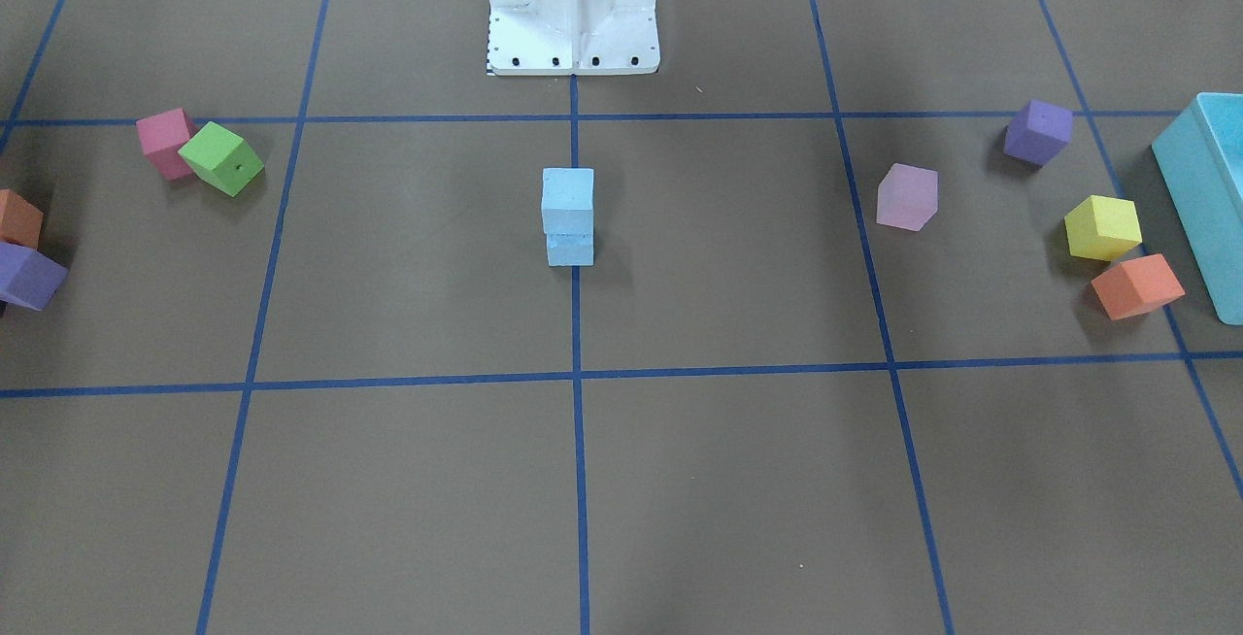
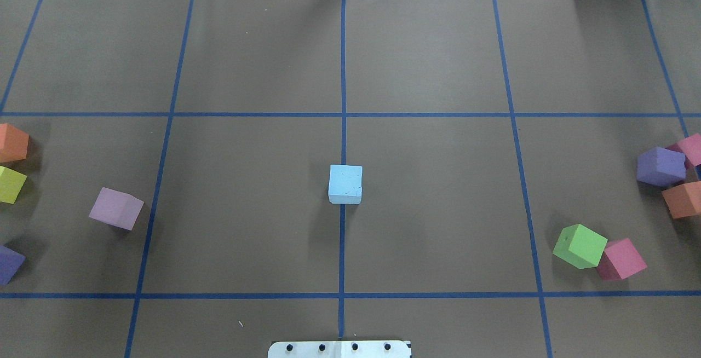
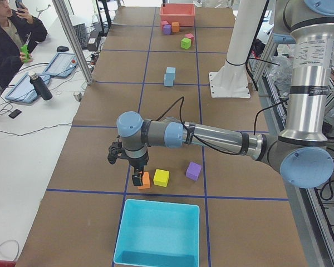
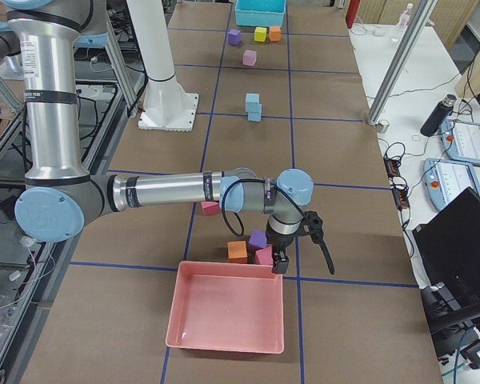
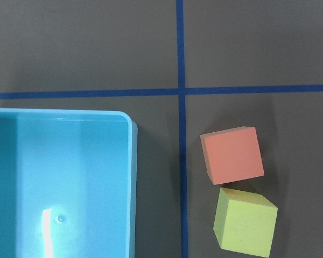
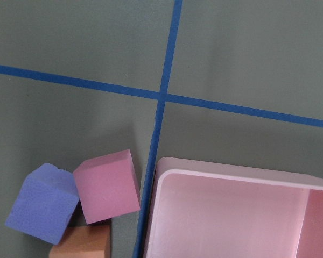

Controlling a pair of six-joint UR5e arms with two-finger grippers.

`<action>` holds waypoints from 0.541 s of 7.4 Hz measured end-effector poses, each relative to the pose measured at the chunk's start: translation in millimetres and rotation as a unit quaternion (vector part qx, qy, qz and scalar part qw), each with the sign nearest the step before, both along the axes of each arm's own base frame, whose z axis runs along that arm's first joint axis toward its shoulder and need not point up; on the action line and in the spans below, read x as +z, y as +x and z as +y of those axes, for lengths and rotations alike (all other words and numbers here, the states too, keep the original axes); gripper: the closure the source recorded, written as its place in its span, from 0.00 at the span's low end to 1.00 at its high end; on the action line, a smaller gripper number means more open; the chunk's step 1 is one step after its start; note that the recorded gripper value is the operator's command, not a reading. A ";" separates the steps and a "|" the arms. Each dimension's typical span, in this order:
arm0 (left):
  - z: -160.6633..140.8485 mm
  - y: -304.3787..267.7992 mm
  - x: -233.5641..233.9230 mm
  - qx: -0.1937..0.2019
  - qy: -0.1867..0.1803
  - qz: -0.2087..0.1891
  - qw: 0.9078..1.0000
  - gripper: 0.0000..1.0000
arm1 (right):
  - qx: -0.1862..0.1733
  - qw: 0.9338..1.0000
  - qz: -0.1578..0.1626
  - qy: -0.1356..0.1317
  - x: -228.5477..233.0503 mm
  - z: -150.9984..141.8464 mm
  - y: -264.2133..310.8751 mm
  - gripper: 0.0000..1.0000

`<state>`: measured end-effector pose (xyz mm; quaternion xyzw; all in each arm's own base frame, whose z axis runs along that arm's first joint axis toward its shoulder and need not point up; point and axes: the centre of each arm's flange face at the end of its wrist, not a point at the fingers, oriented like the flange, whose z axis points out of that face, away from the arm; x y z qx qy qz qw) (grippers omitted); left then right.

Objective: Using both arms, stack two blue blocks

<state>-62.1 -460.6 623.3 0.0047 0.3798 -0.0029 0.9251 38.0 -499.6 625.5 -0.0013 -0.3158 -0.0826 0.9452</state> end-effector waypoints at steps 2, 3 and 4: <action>0.3 -2.4 -4.3 -0.002 0.008 -0.001 1.000 0.02 | 0.000 1.000 0.000 0.002 -0.1 -0.3 -0.2 0.00; -0.1 -2.3 -6.2 -0.001 0.013 -0.001 1.000 0.02 | 0.001 1.000 -0.001 0.006 0.9 -0.9 -0.4 0.00; 0.2 -2.0 -6.6 0.000 0.016 -0.002 1.000 0.02 | 0.001 1.000 -0.001 0.009 1.5 -1.5 -0.5 0.00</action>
